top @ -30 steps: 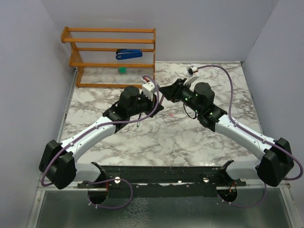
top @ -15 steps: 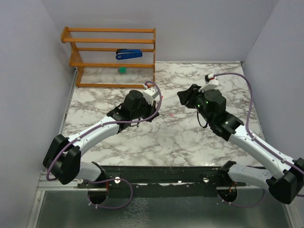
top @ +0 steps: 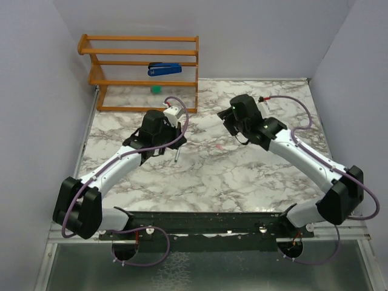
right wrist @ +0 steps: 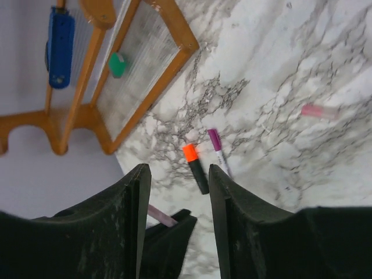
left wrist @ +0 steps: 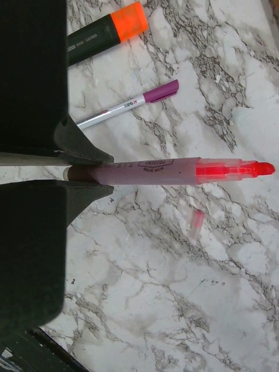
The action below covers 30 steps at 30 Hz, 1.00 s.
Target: Insert the pens into the pen caps
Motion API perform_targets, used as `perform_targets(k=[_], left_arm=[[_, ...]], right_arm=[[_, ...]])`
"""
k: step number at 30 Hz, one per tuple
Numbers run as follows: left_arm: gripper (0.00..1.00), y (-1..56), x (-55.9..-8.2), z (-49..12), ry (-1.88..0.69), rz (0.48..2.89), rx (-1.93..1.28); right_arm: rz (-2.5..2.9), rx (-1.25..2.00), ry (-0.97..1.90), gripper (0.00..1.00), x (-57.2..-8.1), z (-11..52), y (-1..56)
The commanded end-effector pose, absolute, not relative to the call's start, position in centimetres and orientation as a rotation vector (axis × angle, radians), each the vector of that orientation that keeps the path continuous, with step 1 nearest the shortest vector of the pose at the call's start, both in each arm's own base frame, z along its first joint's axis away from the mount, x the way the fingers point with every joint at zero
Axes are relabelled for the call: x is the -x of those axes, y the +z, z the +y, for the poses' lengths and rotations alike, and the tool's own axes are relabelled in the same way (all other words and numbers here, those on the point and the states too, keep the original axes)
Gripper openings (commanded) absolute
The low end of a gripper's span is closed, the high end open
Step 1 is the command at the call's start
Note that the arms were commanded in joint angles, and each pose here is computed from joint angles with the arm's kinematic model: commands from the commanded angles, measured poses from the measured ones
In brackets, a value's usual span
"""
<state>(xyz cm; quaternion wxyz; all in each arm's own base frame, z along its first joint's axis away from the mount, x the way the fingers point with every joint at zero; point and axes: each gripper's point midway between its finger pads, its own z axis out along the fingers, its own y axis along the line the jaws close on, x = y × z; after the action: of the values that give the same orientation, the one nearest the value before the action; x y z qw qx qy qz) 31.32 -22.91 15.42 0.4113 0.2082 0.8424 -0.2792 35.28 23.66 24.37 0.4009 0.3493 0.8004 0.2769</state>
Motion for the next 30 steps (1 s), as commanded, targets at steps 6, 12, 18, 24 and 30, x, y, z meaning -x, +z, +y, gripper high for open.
perform_targets(k=[6, 12, 18, 24, 30], left_arm=[[0.0, 17.7, -29.9, -22.5, -0.773, 2.065, -0.578], [0.0, 17.6, -29.2, -22.2, -0.789, 2.068, -0.615], [0.0, 17.4, -28.7, -22.1, -0.809, 2.066, -0.641], [0.0, 17.5, -28.5, -22.5, -0.85, 2.063, -0.649], [0.0, 17.2, -28.4, -22.7, -0.868, 2.072, -0.649]], right_arm=[[2.06, -1.809, 0.565, 0.47, -36.0, 25.0, 13.1], [2.028, -1.978, 0.462, 0.47, -36.2, 25.1, 8.5], [1.959, -2.061, 0.397, 0.47, -36.8, 23.8, 7.3], [1.906, -2.121, 0.335, 0.47, -36.8, 21.5, 5.7], [1.951, -2.124, 0.323, 0.46, -36.5, 21.6, 4.3]])
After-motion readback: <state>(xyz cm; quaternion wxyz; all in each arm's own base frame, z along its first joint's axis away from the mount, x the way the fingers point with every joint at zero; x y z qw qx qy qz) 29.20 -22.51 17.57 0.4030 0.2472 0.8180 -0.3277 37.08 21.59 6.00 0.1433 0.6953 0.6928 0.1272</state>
